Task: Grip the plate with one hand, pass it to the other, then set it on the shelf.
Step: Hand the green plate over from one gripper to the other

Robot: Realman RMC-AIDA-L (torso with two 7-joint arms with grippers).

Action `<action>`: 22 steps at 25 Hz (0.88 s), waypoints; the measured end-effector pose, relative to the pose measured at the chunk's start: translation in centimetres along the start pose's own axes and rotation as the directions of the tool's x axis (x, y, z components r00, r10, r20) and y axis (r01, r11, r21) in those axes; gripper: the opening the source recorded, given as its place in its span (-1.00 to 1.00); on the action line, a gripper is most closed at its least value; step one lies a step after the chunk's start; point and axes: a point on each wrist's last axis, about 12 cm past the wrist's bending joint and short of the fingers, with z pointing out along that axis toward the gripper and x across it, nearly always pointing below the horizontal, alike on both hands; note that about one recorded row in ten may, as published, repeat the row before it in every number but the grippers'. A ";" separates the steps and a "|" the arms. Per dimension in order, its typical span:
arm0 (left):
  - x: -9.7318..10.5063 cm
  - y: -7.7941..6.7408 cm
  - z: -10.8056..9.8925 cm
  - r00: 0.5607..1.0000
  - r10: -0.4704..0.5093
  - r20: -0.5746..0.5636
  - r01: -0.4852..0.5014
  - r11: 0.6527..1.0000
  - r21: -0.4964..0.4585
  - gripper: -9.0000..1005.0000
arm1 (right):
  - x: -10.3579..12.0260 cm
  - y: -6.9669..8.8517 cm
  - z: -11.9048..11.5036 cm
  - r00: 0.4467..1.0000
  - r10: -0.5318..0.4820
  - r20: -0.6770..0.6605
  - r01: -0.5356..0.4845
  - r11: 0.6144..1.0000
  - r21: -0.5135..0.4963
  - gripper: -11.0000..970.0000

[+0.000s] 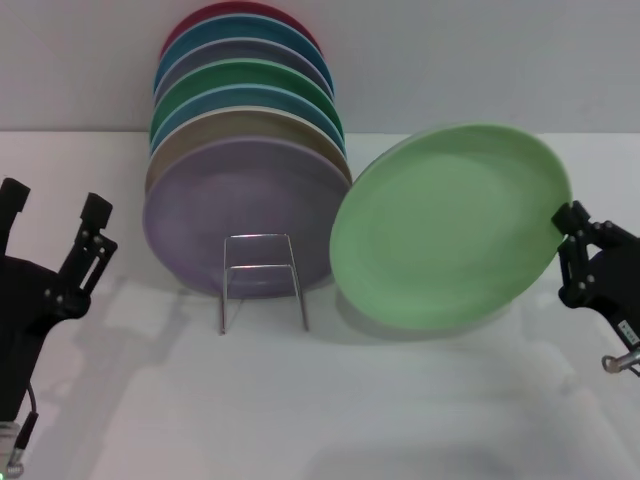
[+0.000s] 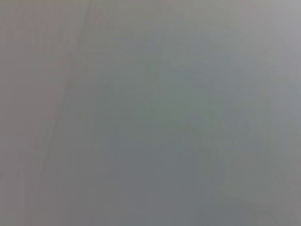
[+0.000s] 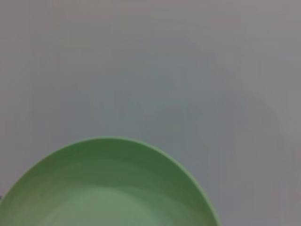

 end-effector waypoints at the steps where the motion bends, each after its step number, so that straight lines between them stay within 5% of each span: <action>1: 0.0 -0.1 -0.2 1.000 -0.002 -0.001 0.002 1.000 0.004 0.71 | 0.1 0.1 0.0 1.000 -0.001 -0.004 0.001 1.000 -0.008 -0.95; 15: -0.1 -0.8 -1.6 1.000 -0.013 -0.022 0.014 0.999 0.037 0.71 | 0.1 0.5 0.1 0.999 -0.033 -0.011 0.032 0.992 -0.119 -0.95; 22: 0.3 -2.3 -2.2 0.999 0.022 -0.048 -0.018 0.997 0.078 0.71 | 0.2 1.1 -0.7 0.997 -0.077 0.006 0.077 0.994 -0.081 -0.95</action>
